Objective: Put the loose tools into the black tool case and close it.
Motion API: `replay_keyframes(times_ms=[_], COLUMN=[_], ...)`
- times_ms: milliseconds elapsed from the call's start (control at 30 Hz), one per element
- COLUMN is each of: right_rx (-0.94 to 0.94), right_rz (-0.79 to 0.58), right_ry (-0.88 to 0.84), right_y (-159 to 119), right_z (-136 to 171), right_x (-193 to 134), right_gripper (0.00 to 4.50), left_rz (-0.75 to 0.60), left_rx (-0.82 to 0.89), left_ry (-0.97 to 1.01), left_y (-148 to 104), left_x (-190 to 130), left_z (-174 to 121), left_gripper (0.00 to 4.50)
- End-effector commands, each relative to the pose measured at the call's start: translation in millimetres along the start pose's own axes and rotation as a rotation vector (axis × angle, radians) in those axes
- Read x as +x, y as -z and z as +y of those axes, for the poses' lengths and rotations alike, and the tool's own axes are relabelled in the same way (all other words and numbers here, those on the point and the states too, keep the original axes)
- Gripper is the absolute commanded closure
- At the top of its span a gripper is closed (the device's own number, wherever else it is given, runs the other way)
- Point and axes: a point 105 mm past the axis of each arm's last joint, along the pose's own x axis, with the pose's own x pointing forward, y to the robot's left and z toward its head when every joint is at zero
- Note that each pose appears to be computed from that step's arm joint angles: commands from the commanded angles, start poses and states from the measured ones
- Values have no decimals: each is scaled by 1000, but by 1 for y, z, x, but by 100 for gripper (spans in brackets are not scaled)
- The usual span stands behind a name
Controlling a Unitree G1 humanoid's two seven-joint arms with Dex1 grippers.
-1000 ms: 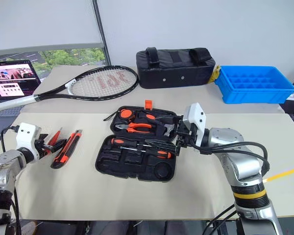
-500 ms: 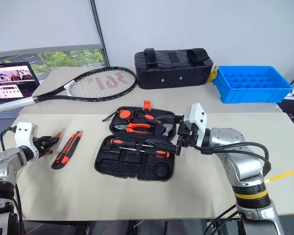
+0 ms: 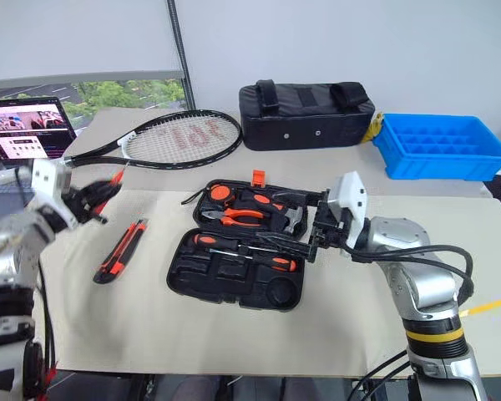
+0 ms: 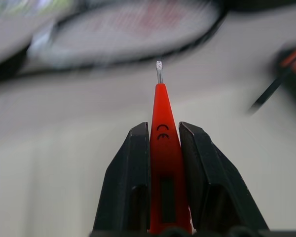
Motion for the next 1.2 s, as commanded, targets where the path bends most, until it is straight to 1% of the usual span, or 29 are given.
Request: replay_keyframes(times_ms=[33,100,167,233,300,367,433,533,700,933,1033,1200], right_rx=[-63,-69,-89,-96,-103,-112,-117,-118,-115,-113,-104,-73], right_rz=[6,46,84,104,106,106,105,107,109,124,125,164], right_ry=[46,65,68,90,114,127,139,158,157,143,128,79], right_y=[-3,3,8,10,10,9,8,8,10,14,14,20], right_z=[-6,-7,-6,-5,-4,-1,1,4,9,12,13,19], right_x=[-18,-29,-37,-45,-50,-51,-52,-55,-57,-59,-60,-63], right_gripper=[0,0,0,0,0,0,0,0,0,0,0,0], left_rz=[-41,13,63,142,194,220,253,313,345,401,421,440], left_rx=[85,162,239,329,392,402,407,431,422,416,416,414], left_ry=[359,581,737,890,995,1037,1053,1036,1009,1009,989,979], left_y=[-27,-22,-12,7,22,29,37,48,50,61,65,70], left_x=[30,43,48,49,50,50,50,50,51,39,38,35], left_z=[-58,-99,-129,-156,-175,-182,-184,-178,-171,-165,-161,-158], left_gripper=[405,405,405,405,405,405,405,405,405,405,405,405])
